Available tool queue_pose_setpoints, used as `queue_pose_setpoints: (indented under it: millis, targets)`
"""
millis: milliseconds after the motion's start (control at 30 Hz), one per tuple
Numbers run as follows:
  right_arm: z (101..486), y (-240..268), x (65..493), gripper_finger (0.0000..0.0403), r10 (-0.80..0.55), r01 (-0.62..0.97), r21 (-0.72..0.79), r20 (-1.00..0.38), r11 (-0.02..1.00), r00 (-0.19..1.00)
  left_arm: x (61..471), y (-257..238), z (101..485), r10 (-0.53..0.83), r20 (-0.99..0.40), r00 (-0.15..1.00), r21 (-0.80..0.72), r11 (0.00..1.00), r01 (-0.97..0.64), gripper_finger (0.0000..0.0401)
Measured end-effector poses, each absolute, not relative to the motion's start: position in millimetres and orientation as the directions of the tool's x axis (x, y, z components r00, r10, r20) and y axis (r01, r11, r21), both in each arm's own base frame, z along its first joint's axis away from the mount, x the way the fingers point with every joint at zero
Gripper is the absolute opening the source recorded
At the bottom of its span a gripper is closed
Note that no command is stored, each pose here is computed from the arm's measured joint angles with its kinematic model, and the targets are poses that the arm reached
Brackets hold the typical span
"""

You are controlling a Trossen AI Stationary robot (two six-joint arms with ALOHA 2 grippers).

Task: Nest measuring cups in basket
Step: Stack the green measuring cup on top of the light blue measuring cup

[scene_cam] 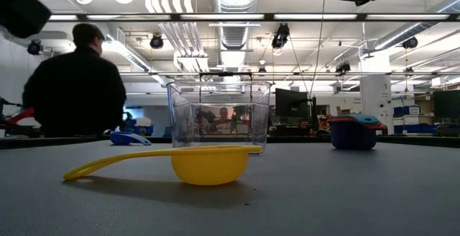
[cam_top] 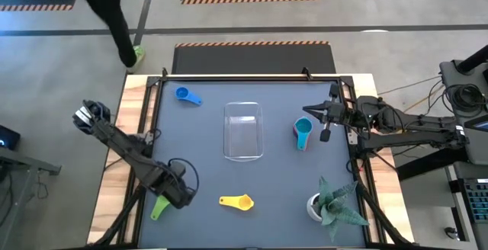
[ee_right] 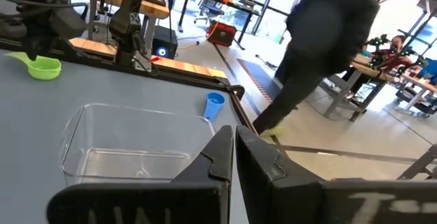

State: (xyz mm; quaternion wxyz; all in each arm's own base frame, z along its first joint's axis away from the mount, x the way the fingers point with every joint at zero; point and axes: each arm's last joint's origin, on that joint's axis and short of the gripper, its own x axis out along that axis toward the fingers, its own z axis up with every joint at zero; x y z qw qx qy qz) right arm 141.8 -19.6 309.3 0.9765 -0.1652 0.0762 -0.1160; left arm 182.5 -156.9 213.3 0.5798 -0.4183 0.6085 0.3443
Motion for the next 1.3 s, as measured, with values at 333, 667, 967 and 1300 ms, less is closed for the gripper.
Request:
queue_pose_setpoints:
  millis: [333, 667, 967, 1300]
  targets:
    - [309.4, -19.6, 141.8, 0.0009, -0.253, 0.202, -0.344, -0.11, 0.917, 0.961, 168.0, -173.9, 187.9, -0.099, -0.995, -0.005, -0.036, 0.403, -0.915, 0.0152]
    - [309.4, -19.6, 141.8, 0.0009, -0.253, 0.202, -0.348, -0.11, 0.915, 0.961, 172.4, -182.5, 167.6, -0.085, -0.993, -0.08, 0.035, 0.436, -0.899, 0.0117]
    - [309.3, -19.6, 141.9, 0.0009, -0.254, 0.2, -0.358, -0.11, 0.912, 0.961, 177.0, -188.5, 158.6, -0.109, -0.989, -0.105, 0.043, 0.462, -0.886, 0.0031]
    - [309.5, -19.8, 141.9, 0.0009, -0.255, 0.202, -0.359, -0.109, 0.911, 0.961, 177.1, -187.2, 163.0, -0.125, -0.987, -0.097, 0.028, 0.462, -0.887, 0.0002]
